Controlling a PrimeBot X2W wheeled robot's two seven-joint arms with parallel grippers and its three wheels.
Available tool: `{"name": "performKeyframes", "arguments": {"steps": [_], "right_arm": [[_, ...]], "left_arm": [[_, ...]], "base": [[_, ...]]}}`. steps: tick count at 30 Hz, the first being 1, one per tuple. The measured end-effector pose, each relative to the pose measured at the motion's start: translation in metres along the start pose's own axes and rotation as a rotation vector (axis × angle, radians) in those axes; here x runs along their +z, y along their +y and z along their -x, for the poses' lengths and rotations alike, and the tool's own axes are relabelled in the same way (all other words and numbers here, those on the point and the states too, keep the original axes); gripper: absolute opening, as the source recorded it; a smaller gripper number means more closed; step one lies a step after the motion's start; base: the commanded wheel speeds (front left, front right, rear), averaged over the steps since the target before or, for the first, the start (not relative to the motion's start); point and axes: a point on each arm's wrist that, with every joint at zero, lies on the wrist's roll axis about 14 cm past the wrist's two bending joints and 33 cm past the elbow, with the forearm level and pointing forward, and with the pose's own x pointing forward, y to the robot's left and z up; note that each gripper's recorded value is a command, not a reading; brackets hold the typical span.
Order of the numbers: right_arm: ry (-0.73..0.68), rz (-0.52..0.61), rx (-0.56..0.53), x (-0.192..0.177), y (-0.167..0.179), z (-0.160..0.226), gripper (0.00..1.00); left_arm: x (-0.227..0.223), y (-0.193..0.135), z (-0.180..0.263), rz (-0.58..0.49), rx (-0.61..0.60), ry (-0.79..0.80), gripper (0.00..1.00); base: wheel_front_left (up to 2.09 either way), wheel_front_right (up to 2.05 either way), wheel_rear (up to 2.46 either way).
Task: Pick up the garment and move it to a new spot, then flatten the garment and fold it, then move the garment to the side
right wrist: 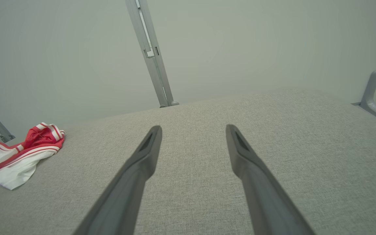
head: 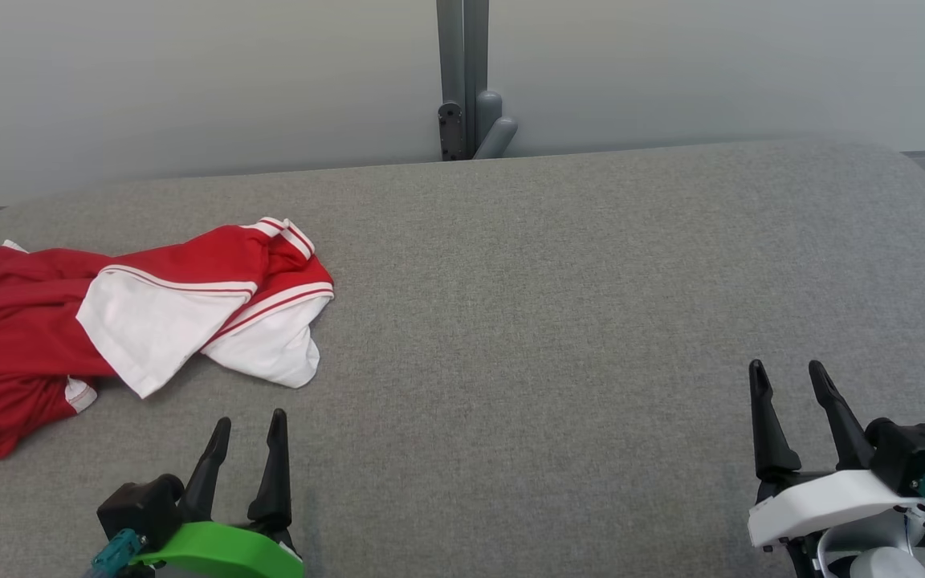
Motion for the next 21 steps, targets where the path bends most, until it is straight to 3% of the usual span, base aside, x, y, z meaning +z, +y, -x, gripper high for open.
{"name": "performKeyframes", "arguments": {"steps": [21], "right_arm": [[-0.001, 0.169, 0.025, -0.002, 0.001, 0.003, 1.0]], "left_arm": [[-0.004, 0.02, 0.005, -0.132, 0.048, 0.003, 1.0]], "base": [[0.0, 0.0, 0.0]]}}
